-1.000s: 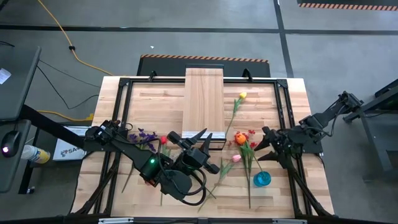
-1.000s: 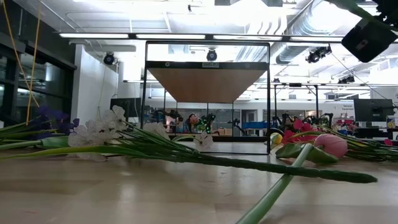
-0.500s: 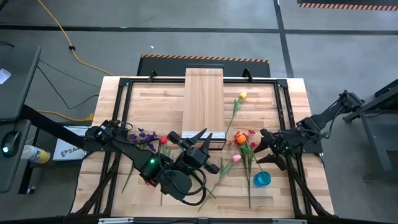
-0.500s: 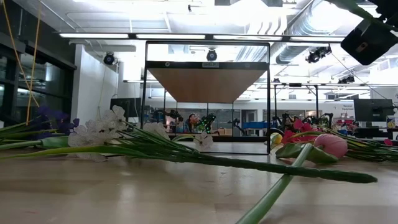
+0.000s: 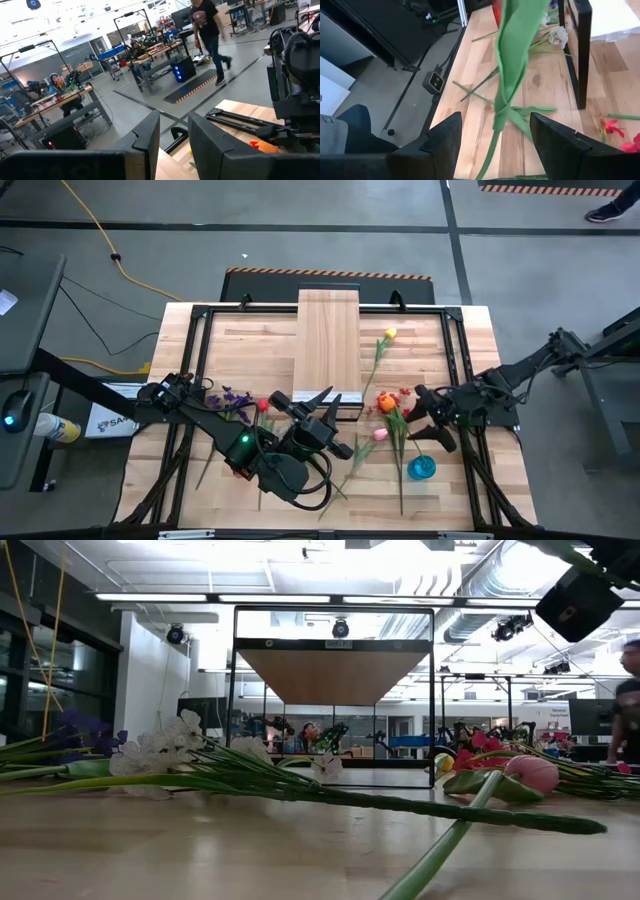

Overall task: Pick and place flowers into a vace then onto a shelf
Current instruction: Put the orange tulip into the blue vase

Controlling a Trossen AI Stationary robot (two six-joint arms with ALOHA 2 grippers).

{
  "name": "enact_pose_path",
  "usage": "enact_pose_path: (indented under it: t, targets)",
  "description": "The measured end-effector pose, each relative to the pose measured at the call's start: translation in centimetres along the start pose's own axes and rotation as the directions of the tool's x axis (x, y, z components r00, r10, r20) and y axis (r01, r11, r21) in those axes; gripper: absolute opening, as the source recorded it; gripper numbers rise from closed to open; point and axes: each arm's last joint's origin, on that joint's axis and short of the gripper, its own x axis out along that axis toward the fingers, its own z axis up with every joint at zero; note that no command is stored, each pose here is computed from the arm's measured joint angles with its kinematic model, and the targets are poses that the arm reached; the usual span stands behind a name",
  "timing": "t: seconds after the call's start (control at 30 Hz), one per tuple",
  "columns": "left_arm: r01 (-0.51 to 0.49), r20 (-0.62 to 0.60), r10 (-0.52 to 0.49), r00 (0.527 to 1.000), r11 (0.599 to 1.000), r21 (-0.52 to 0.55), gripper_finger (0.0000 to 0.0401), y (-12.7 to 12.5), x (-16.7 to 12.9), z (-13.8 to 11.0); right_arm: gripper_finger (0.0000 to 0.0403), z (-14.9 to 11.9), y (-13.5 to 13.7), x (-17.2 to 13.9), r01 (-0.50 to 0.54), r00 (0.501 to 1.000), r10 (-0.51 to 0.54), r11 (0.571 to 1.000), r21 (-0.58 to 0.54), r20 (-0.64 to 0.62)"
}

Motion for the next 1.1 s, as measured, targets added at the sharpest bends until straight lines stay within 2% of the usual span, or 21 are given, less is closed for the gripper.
enact_pose_path:
  t: [0.3, 1.1]
  targets:
    - [0.000, 0.000, 0.000, 1.000, 1.000, 0.001, 0.0134, 0.00, 0.00, 0.00, 0.0204, 0.21, -0.40, 0.02, 0.009, 1.000, -0.009, 1.000, 0.015, 0.004]
    - [0.000, 0.000, 0.000, 1.000, 1.000, 0.003, 0.0134, 0.00, 0.00, 0.00, 0.0037, 0.22, -0.43, 0.00, -0.001, 1.000, 0.001, 1.000, -0.011, -0.001]
